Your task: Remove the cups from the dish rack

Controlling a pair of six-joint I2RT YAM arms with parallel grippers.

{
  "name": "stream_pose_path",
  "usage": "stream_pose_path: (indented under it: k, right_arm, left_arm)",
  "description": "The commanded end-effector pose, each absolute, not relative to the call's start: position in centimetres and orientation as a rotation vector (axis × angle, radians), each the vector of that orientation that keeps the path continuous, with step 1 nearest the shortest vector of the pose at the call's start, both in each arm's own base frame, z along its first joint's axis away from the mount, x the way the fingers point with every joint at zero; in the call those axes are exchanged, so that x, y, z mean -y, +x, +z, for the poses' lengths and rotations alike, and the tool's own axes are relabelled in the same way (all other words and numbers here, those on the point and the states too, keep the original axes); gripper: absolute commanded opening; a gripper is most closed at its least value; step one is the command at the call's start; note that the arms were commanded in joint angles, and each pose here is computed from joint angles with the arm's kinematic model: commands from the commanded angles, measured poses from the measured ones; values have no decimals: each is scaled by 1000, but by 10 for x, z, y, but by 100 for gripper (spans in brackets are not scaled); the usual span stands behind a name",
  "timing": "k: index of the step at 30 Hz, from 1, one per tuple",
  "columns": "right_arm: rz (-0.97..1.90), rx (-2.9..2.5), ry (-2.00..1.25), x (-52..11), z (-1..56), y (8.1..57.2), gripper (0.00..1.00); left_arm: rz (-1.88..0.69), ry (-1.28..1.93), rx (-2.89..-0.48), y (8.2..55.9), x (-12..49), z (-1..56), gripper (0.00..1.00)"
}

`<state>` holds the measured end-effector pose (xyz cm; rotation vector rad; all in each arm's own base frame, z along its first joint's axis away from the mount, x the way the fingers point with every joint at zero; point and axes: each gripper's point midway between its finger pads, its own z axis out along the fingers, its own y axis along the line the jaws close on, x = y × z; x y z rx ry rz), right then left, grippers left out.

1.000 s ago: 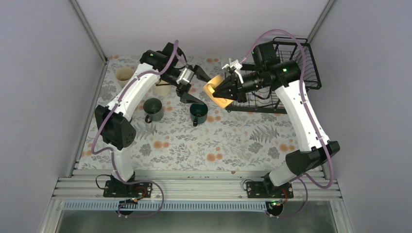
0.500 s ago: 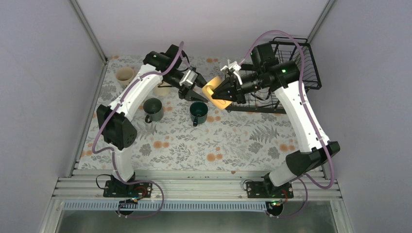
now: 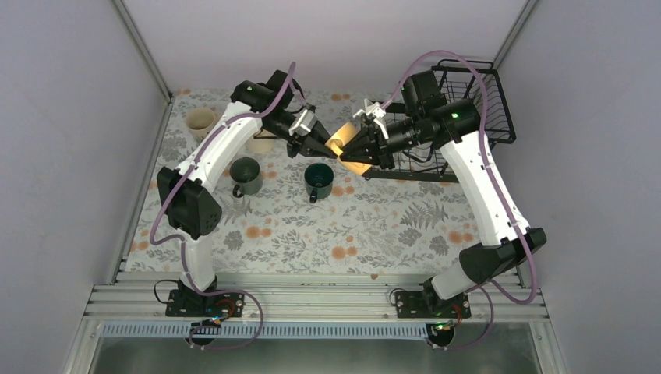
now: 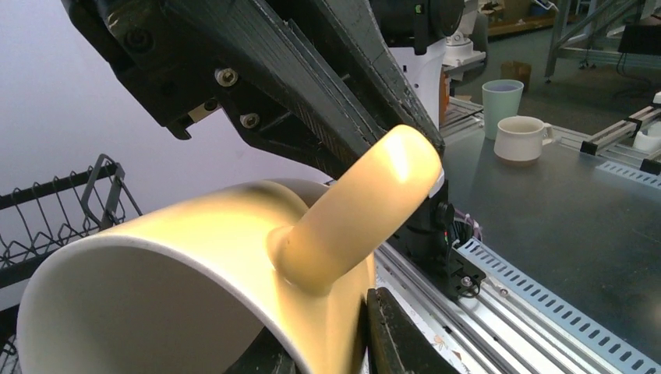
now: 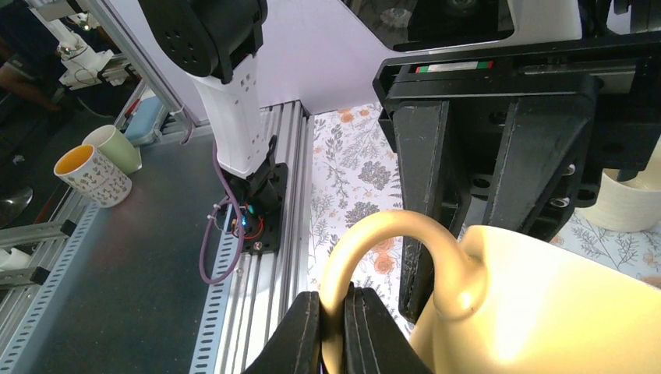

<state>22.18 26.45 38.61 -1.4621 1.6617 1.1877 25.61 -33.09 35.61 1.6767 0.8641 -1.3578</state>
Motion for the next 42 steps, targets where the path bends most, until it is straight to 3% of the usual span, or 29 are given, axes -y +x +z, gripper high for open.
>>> stream_pose_path:
  k: [1, 6, 10, 11, 13, 16, 17, 19, 29, 42]
  right_arm:
    - [1197, -1533, -1481, -266, 411, 210, 3]
    - [1195, -1542, -1479, -267, 410, 213, 3]
    - [1193, -1573, -1469, -269, 406, 219, 7]
    - [1189, -1587, -1463, -269, 405, 221, 12]
    - [1172, -1622, -1451, -270, 401, 227, 40]
    - [1137, -1667, -1433, -269, 398, 235, 61]
    - [1115, -1672, -1429, -269, 398, 237, 81]
    - [1053, -1685, -1411, -265, 400, 242, 87]
    - [474, -1885, -1132, -212, 393, 305, 96]
    - [278, -2005, -966, -147, 358, 327, 100]
  left_arm:
    - [-1351, 1667, -794, 256, 334, 364, 15]
    - [-1351, 1667, -792, 256, 334, 365, 3]
    - [-1344, 1671, -779, 255, 335, 366, 2]
    - [-1336, 1676, -779, 255, 335, 366, 2]
    - [-1315, 1689, -778, 256, 335, 364, 2]
    - [-1244, 1733, -781, 260, 337, 361, 2]
    - [-1194, 1771, -796, 262, 339, 356, 2]
    - [-1093, 1824, -818, 271, 343, 352, 2]
    - [-539, 1790, -1253, 387, 344, 322, 2]
    - [-90, 1861, -1524, 491, 268, 247, 2]
